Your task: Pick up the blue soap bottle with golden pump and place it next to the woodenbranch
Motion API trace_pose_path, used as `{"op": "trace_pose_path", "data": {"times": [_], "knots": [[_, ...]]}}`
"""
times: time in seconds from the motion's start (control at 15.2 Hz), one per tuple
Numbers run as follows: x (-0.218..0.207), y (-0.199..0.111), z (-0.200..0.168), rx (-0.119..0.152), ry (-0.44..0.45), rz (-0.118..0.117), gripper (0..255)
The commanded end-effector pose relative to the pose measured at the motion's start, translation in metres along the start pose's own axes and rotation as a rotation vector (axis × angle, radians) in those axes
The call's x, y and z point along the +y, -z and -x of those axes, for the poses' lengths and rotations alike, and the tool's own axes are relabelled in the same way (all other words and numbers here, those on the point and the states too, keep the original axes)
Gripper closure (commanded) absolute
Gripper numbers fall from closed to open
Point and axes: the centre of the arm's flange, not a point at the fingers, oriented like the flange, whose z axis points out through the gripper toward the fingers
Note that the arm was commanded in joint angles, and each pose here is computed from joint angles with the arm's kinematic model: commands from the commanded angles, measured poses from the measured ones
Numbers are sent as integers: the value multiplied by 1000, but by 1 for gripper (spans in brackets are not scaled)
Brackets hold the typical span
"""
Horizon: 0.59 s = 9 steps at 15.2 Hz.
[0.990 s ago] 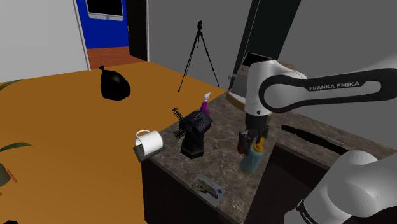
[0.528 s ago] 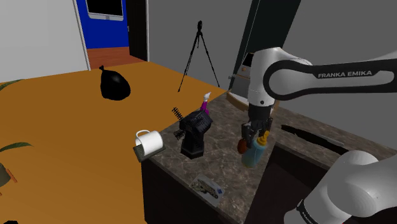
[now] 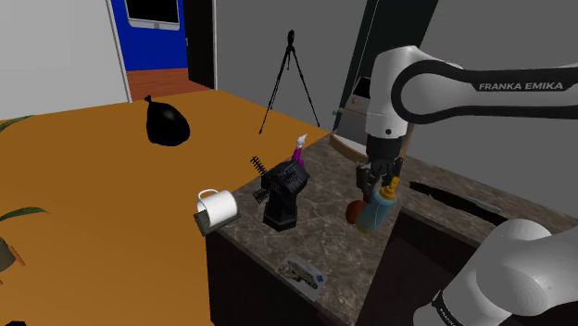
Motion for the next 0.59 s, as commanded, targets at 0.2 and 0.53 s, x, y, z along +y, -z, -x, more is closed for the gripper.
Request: {"op": "trace_pose_path", "data": {"times": [0.2,0.53], "knots": [[1,27,7,0,0,0,255],[3,52,13,0,0,0,255]]}}
